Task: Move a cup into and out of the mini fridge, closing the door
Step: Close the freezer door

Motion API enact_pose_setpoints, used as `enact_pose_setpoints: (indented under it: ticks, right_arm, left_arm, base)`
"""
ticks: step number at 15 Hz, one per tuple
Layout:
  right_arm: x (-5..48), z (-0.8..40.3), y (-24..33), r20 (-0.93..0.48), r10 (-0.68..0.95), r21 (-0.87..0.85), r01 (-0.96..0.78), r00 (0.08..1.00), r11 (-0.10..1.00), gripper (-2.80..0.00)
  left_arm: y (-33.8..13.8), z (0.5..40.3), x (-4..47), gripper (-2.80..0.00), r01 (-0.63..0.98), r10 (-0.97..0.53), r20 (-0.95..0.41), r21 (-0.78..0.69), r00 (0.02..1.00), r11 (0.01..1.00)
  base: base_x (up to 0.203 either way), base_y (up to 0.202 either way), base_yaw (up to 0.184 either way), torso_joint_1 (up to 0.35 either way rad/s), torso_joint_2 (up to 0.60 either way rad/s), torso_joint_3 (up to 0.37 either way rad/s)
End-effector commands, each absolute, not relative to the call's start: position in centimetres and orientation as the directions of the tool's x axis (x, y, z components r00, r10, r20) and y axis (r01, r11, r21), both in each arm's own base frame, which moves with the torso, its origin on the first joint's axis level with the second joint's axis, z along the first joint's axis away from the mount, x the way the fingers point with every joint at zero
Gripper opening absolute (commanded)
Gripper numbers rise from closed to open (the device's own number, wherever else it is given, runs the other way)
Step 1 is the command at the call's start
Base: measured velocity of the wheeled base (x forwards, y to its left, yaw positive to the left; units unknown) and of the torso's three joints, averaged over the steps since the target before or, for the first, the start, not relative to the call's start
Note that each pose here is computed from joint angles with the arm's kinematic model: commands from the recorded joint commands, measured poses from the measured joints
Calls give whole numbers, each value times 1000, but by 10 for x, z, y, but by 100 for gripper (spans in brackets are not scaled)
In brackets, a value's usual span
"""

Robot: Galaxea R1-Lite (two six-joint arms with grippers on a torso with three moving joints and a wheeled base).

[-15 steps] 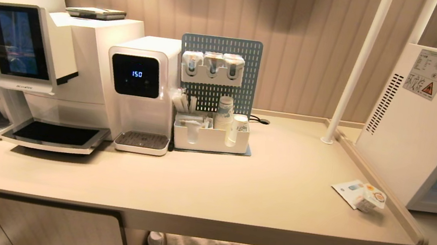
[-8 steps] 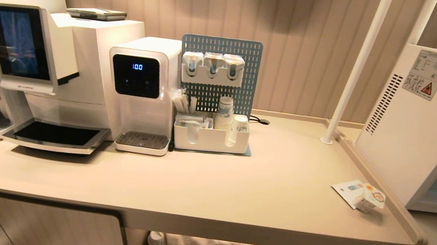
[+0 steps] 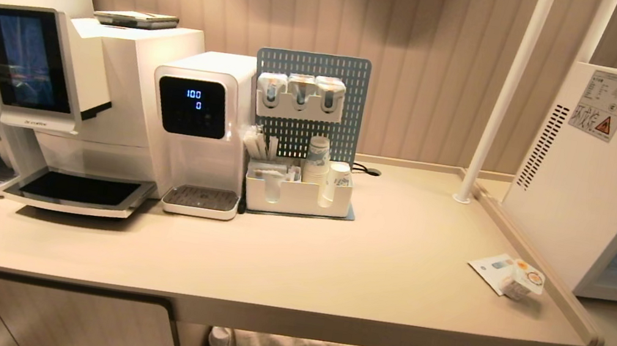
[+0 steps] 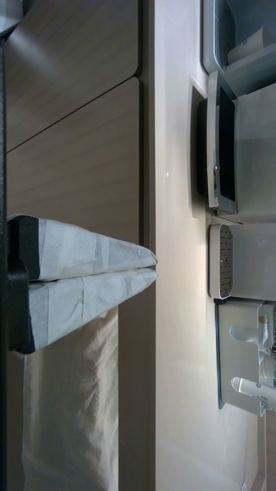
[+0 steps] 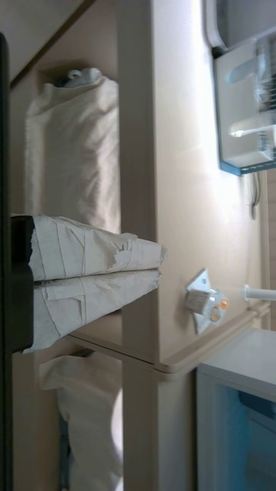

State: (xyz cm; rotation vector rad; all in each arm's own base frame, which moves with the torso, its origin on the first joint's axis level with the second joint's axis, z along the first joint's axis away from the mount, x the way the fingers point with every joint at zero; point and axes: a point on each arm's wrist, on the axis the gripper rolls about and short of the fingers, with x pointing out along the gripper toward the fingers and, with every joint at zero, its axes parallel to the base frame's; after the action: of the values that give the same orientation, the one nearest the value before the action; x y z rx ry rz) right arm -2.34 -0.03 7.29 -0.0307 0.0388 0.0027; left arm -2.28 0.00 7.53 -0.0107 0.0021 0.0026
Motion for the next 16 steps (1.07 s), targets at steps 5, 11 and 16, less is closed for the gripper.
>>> enact_pose_setpoints:
  ticks: [5, 11, 16]
  right_arm:
    - [-23, 75, 0, -5, 8, -40, -8, 1000, 999, -280]
    - [-23, 75, 0, -5, 8, -38, -8, 1000, 999, -280]
    - [-23, 75, 0, -5, 6, -38, -6, 1000, 999, -280]
  left_arm:
    - [0, 75, -23, -280, -3, 3, -3, -11, 1000, 1000]
    - [0, 75, -23, -280, -3, 3, -2, -8, 1000, 1000]
    - [0, 75, -23, -280, -2, 2, -2, -8, 1000, 1000]
  base:
    - [-81, 0, 0, -1, 3, 1]
    - [-157, 0, 0, 0, 0, 2]
    - [-2, -79, 1, 5, 2, 1]
